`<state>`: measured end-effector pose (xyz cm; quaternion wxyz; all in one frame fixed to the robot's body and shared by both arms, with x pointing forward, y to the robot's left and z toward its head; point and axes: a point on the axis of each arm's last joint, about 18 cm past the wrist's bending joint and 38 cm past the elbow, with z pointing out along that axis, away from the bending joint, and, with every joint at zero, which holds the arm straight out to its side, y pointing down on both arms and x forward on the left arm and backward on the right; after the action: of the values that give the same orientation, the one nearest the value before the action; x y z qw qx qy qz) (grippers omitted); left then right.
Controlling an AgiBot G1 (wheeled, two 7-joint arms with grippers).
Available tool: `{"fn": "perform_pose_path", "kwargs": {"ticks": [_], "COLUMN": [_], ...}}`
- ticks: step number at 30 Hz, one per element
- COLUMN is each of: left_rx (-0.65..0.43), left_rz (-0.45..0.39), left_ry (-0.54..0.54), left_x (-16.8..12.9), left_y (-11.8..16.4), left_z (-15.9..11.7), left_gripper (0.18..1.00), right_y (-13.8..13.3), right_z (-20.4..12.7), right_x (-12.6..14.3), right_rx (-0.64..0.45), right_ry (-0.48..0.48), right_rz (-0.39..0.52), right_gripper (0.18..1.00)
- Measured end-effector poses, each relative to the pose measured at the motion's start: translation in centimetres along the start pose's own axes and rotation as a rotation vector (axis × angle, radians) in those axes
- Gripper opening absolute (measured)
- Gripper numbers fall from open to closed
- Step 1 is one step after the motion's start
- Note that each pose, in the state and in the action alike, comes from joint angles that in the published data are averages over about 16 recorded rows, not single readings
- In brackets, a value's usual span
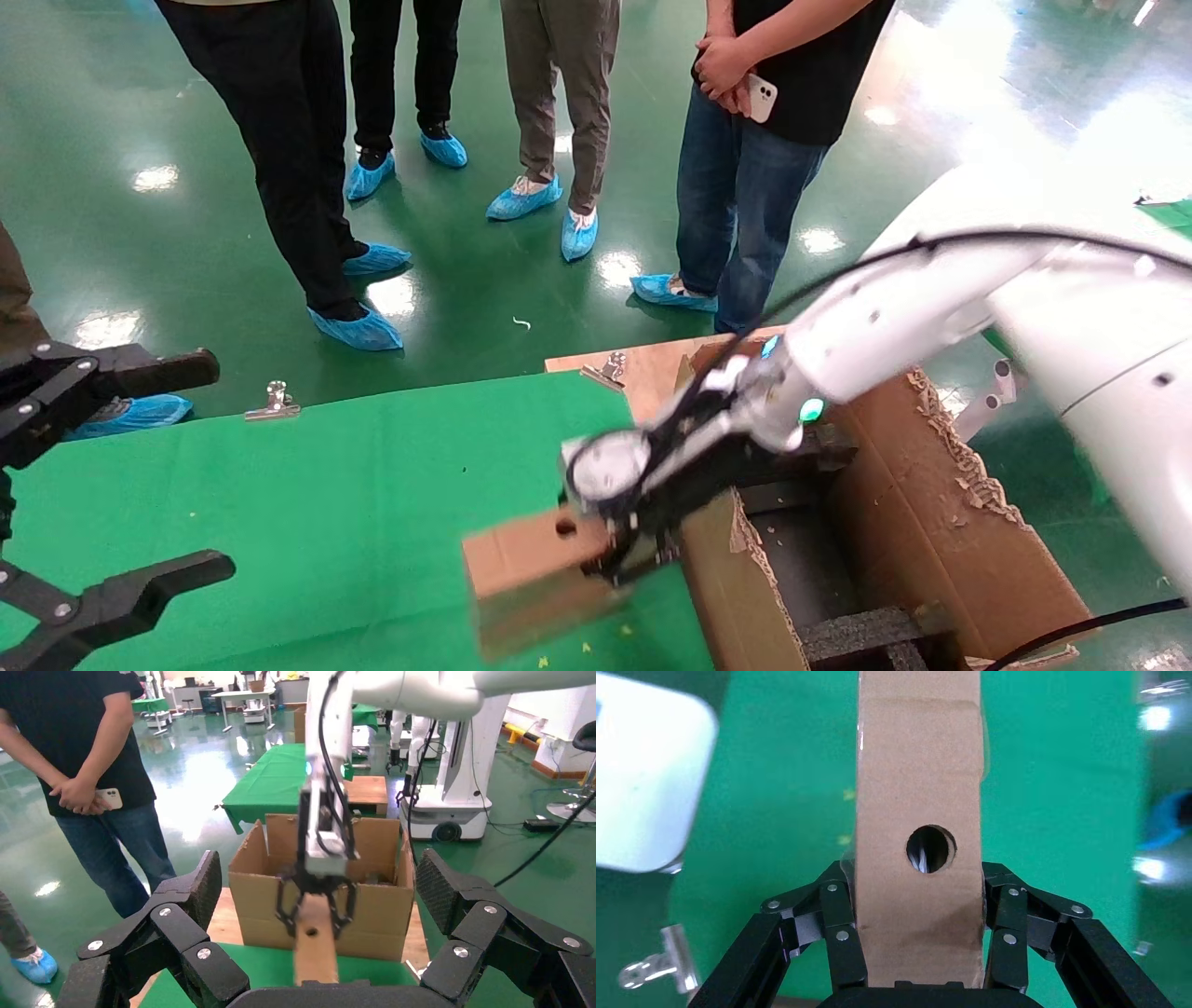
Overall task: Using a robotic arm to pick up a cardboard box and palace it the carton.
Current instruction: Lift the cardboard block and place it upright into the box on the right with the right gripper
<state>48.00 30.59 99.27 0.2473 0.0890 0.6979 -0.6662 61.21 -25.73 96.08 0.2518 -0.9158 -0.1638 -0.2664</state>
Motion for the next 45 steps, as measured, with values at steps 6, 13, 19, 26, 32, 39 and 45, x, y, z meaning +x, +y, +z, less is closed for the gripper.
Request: {"fn": "perform_pose_path", "kwargs": {"ticks": [6,13,19,26,32,39,45], "left_rx": [0.000,0.000,0.000,0.000,0.000,0.000,0.000], "left_rz": [0.000,0.000,0.000,0.000,0.000,0.000,0.000], "left_ry": [0.000,0.000,0.000,0.000,0.000,0.000,0.000], "left_x": [0.0,0.0,0.0,0.0,0.0,0.0,0.0], "left_y": [0.0,0.0,0.0,0.0,0.0,0.0,0.0], "left_z": [0.0,0.0,0.0,0.0,0.0,0.0,0.0], "left_gripper": [0.998,1.001,1.001,1.001,1.001,1.001,1.001], "right_y": [-1.4,-3.0,-3.2,-1.7,0.7,4.1,7.1], "right_z": [-4.7,-10.3,-13.3,-16.3,-19.8,-23.6,-25.2], "right_x": [2.1,3.6,3.6,2.5,0.5,-3.1,-6.4], "right_rx": [0.018,0.025,0.020,-0.011,-0.069,-0.161,-0.231], "right_ry": [0.096,0.195,0.241,0.283,0.337,0.396,0.415], "right_rz": [-0.005,-0.015,0.001,0.061,0.137,0.244,0.336], "right_gripper": [0.356,0.354,0.353,0.351,0.351,0.350,0.349]}}
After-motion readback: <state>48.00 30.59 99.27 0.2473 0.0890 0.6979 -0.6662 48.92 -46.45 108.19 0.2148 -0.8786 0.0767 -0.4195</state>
